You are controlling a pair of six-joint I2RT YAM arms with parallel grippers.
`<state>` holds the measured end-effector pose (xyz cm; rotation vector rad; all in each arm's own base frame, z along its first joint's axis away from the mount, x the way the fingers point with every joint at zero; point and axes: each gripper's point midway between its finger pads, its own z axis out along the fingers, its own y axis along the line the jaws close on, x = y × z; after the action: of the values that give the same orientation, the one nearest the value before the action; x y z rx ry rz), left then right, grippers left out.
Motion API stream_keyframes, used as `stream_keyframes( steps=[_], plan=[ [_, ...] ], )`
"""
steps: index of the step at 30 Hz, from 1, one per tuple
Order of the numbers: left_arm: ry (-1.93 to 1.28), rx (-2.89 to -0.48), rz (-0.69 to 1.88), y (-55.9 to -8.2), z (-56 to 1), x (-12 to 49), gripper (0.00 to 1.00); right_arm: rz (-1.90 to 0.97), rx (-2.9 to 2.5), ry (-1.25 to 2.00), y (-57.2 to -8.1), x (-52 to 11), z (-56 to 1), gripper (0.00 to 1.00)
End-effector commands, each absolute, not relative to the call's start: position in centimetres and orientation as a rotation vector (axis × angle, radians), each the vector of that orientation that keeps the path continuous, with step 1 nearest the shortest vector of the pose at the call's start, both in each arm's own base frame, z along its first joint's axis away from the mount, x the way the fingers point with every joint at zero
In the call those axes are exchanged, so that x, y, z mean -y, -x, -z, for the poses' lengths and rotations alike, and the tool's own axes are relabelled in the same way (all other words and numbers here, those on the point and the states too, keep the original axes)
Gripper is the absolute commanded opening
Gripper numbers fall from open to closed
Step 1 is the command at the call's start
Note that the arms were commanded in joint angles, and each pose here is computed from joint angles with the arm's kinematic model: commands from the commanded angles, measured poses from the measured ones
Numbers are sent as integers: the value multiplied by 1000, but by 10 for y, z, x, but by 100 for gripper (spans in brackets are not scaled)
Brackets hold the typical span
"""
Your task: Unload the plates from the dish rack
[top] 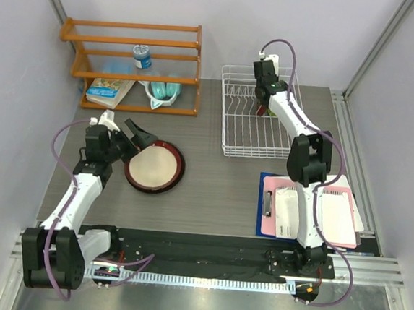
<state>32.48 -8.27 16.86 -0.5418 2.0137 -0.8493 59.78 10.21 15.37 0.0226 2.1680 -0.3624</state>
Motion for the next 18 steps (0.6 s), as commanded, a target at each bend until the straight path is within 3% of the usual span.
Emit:
stream_keyframes(
  steps=[1,10,18],
  plan=[
    [489,-2032,908,-325,-173,94,99,426,-1921,-92,-588,-100,-263,1],
    [430,-1974,912,-316,-189,95,99,471,-1844,-147,-551,-94,-309,1],
    [419,-1952,932,-323,-191,97,99,300,-1782,-108,-491,-132,-354,1]
  ],
)
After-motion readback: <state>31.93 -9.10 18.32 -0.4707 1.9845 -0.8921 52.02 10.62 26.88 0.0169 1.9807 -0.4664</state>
